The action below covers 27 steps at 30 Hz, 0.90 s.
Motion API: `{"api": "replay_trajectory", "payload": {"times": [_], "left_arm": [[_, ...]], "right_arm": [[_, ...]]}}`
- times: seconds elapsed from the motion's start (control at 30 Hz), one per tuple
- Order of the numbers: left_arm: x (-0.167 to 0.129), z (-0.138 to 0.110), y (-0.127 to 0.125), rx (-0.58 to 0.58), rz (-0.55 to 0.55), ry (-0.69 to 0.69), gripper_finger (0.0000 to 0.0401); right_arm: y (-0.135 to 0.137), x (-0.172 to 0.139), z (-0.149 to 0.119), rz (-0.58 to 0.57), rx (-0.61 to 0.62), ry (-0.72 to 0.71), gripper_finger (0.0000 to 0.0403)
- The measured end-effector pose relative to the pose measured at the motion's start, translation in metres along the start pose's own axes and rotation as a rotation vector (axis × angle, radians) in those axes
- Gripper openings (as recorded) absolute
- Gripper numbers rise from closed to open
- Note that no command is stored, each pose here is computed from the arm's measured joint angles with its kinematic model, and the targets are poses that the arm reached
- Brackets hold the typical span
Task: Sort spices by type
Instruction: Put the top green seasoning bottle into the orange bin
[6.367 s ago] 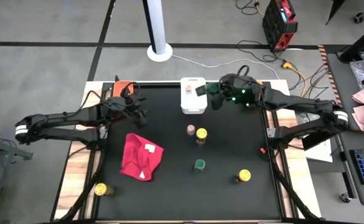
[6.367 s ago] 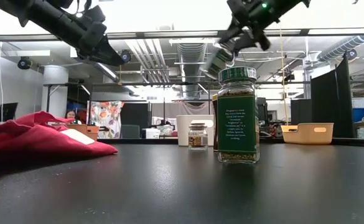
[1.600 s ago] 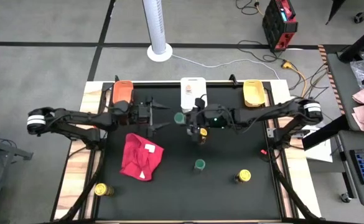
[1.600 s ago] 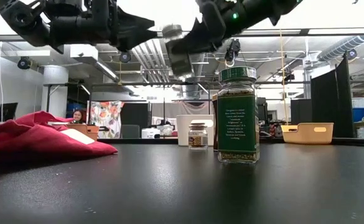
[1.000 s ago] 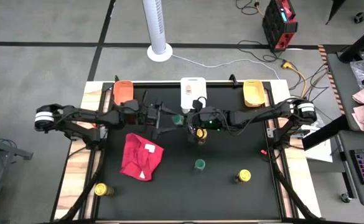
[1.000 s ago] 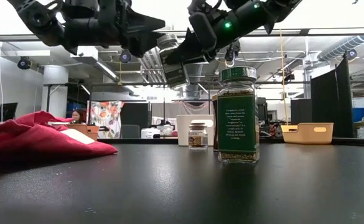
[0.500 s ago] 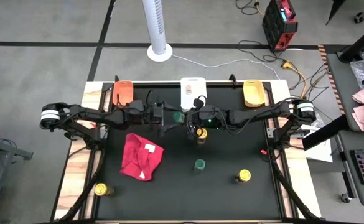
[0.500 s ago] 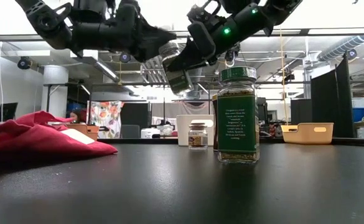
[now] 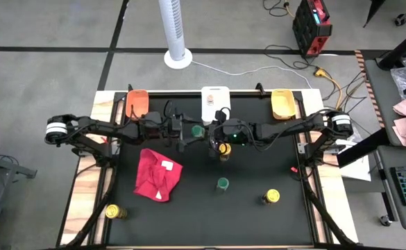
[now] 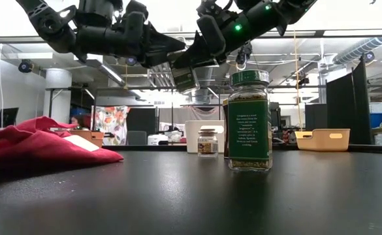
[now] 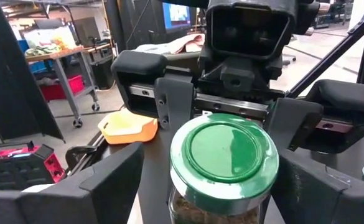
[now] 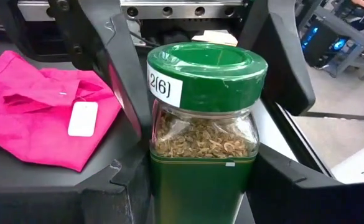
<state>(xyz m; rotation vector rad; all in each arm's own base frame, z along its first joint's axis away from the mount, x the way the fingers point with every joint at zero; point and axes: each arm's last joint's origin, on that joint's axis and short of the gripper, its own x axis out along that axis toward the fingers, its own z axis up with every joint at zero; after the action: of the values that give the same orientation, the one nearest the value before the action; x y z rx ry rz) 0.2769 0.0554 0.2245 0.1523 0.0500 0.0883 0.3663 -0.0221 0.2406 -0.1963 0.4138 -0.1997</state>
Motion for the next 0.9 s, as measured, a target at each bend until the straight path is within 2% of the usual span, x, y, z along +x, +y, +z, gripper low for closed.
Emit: {"api": "replay_trajectory", "payload": {"times": [0.17,0.33,0.47,0.53,0.63,0.77,0.83,0.9], "left_arm": [[0.0,0.001,-0.001,0.009,-0.006,-0.01,0.0263],[0.0,0.001,-0.001,0.002,-0.011,-0.009,0.0184],[0.0,0.001,-0.001,-0.012,-0.011,-0.004,0.0184],[0.0,0.001,-0.001,-0.025,-0.006,-0.004,0.0184],[0.0,0.001,0.0,-0.046,0.035,0.003,0.0184],[-0.003,0.0,0.003,-0.049,0.16,0.05,0.0184],[-0.007,0.001,0.007,-0.05,0.289,0.098,0.0184],[-0.014,0.004,0.012,-0.06,0.463,0.143,0.0184]], "right_arm": [[0.0,0.0,0.0,-0.001,0.002,0.003,0.019],[0.0,0.0,0.0,-0.007,0.004,0.004,0.019],[0.0,0.0,0.0,-0.004,0.006,0.005,0.019],[0.0,0.0,0.0,-0.003,0.005,0.005,0.0208],[0.0,0.0,-0.001,-0.005,0.003,0.007,0.0273],[-0.003,-0.001,-0.001,-0.068,0.002,0.028,0.0336],[-0.005,-0.005,-0.002,-0.131,0.007,0.061,0.0351],[-0.008,-0.01,-0.002,-0.21,0.023,0.102,0.0357]]}}
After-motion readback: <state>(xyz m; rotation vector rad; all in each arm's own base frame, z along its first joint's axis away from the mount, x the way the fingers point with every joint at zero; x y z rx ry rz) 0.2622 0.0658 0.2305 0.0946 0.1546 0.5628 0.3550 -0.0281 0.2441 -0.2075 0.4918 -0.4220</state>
